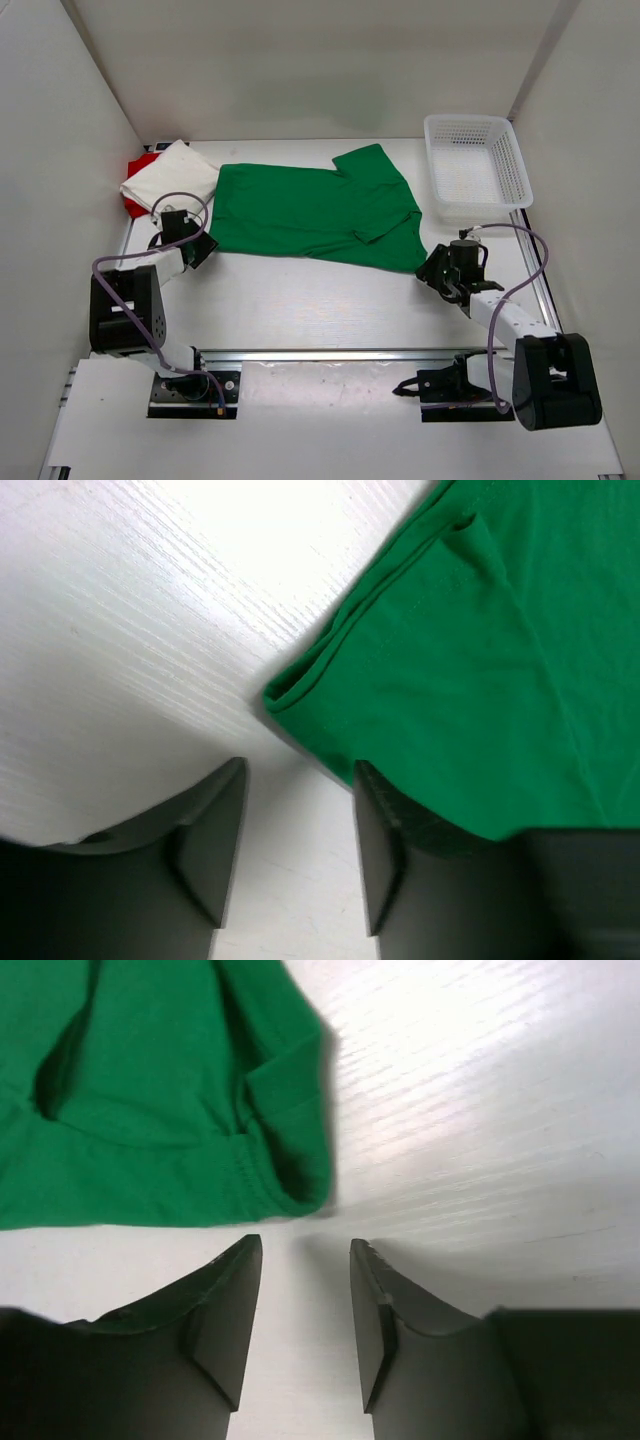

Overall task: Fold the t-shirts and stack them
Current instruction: Fold the flattened tshirt in 1/3 of the way

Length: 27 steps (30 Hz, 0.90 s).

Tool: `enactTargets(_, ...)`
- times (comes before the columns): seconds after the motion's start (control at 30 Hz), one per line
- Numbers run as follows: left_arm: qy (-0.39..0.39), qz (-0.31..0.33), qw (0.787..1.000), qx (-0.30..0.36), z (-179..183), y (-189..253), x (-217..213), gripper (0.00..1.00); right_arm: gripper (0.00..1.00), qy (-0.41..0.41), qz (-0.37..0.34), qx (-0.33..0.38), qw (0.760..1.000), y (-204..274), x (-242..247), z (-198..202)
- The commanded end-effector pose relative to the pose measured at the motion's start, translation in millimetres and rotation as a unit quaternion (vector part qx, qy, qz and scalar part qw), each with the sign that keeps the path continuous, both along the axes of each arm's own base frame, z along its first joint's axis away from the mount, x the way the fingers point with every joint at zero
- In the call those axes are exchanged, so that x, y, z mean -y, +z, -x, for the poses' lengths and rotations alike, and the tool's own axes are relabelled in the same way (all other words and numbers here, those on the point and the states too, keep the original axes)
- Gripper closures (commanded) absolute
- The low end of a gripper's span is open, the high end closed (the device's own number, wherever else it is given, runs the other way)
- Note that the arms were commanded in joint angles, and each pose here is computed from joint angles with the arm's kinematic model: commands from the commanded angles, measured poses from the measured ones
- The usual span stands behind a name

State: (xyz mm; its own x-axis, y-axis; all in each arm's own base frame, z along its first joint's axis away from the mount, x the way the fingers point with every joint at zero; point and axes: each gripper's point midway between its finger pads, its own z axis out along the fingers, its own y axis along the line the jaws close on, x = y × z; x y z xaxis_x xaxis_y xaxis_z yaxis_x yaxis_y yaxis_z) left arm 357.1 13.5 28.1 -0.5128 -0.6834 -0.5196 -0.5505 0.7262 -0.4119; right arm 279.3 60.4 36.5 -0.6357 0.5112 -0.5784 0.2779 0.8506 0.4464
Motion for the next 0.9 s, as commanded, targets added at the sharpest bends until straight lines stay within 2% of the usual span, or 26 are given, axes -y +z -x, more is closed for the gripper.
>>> enactTargets(0.0,0.005,0.018,1.0,0.022,-11.6,5.2,2.0,0.46,0.6,-0.016,-0.013,0.04,0.999,10.1,4.5,-17.5)
enactTargets(0.07,-0.003,0.024,1.0,0.018,-14.2,3.6,5.1,0.55,0.6,-0.01,-0.019,0.039,0.999,8.7,2.8,-22.6)
enactTargets(0.17,-0.009,0.022,1.0,0.018,-20.9,2.9,6.7,0.6,0.61,-0.016,-0.023,0.036,0.999,4.6,3.9,-31.2)
enactTargets(0.27,-0.01,0.023,0.999,0.034,-30.2,6.9,6.2,0.67,0.68,-0.012,-0.036,0.036,0.999,1.6,0.4,-37.3)
enactTargets(0.33,-0.009,0.019,0.999,0.031,-30.9,3.7,5.7,0.69,0.75,-0.018,-0.037,0.037,0.998,0.0,2.4,-43.4)
enactTargets(0.4,-0.012,0.017,0.999,0.034,-31.3,4.6,6.7,0.78,0.94,-0.023,-0.035,0.034,0.999,-0.2,3.2,-48.0)
enactTargets(0.43,-0.006,0.01,0.999,0.035,-32.2,5.5,3.1,0.8,1.0,-0.024,-0.035,0.03,0.999,-0.2,2.8,-48.9)
enactTargets(0.5,-0.006,-0.001,1.0,0.029,-32.6,5.0,1.5,0.9,1.0,-0.029,-0.031,0.031,0.999,-0.3,4.6,-50.6)
enactTargets(0.6,0.002,-0.013,0.999,0.032,-34.1,11.4,-2.2,1.0,1.0,-0.033,-0.025,0.029,0.999,0.1,4.1,-46.5)
enactTargets(0.87,0.017,-0.048,0.999,0.018,-12.8,8.2,-13.6,1.0,1.0,-0.077,-0.003,0.006,0.997,-11.6,25.6,-17.1)
